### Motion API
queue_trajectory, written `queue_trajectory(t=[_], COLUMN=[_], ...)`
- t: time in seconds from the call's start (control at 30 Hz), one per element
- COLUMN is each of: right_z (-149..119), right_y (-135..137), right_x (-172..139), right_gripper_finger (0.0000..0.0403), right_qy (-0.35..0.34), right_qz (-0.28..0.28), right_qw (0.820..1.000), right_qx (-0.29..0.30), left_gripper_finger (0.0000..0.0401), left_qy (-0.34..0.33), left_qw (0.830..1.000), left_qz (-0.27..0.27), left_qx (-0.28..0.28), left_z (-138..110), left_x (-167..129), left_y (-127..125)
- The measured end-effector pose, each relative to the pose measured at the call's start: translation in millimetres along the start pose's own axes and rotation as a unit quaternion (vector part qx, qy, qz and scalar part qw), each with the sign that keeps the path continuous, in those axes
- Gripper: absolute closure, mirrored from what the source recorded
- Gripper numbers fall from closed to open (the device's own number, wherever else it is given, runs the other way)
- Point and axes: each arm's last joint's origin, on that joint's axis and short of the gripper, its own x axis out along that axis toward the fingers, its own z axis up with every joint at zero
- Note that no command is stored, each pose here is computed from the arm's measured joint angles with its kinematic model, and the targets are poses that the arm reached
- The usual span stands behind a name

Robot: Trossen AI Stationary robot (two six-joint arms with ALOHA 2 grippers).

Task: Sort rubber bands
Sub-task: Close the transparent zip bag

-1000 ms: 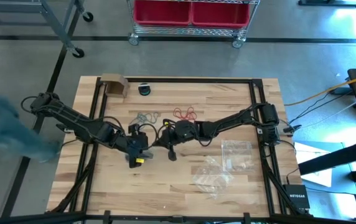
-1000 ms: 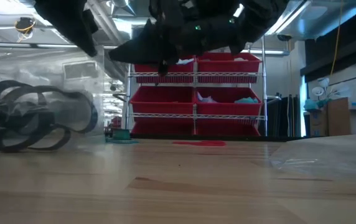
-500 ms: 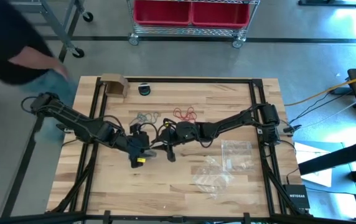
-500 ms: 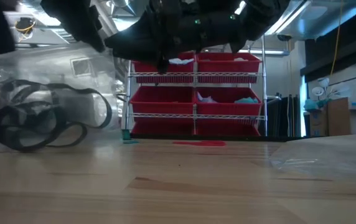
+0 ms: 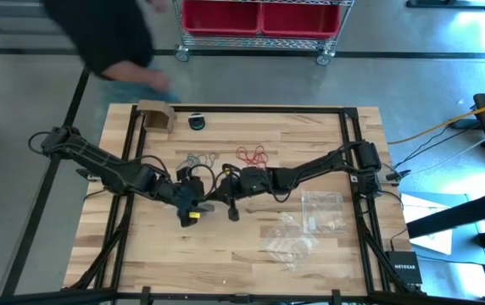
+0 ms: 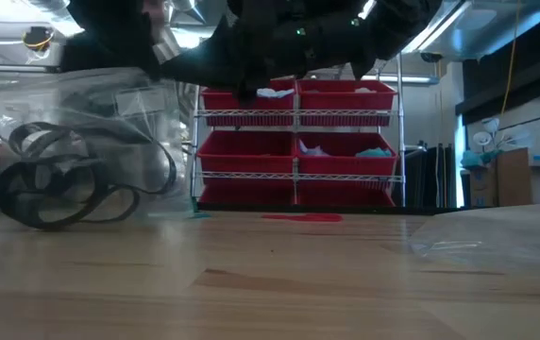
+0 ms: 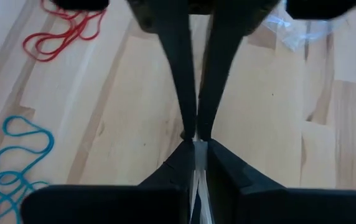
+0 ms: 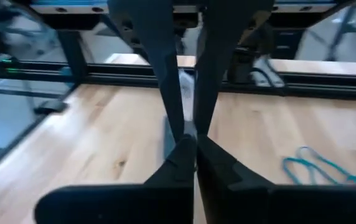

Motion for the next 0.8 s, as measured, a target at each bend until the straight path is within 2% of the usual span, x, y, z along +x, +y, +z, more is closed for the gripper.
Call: queue_trajectory(t=[0.2, 0.3, 0.43, 0.63, 0.8], right_z=[1, 1, 1, 2, 5], right_y=[16, 20, 22, 18, 18], right_x=[1, 0, -1, -3, -6], right_gripper_finger=[0.0402, 0.0402, 0.0402, 0.0403, 0.0403], right_qy=[-0.009, -0.007, -0.005, 0.005, 0.014], right_qz=[-0.104, -0.163, -0.213, -0.259, -0.253], right_qw=[0.993, 0.984, 0.973, 0.961, 0.962], right_qx=[-0.061, -0.076, -0.087, -0.097, -0.1], left_gripper_finger=[0.0382, 0.0382, 0.0382, 0.0382, 0.0382], left_qy=[-0.008, -0.008, -0.007, 0.018, 0.036], left_qw=[0.999, 0.998, 0.997, 0.998, 0.998], left_qz=[0.012, 0.026, 0.034, 0.023, 0.031], left_qx=[-0.043, -0.06, -0.072, -0.058, -0.048], left_z=[0, 0, -1, -7, -10], left_x=[0, 0, -1, -3, -3], left_y=[1, 2, 2, -1, 1])
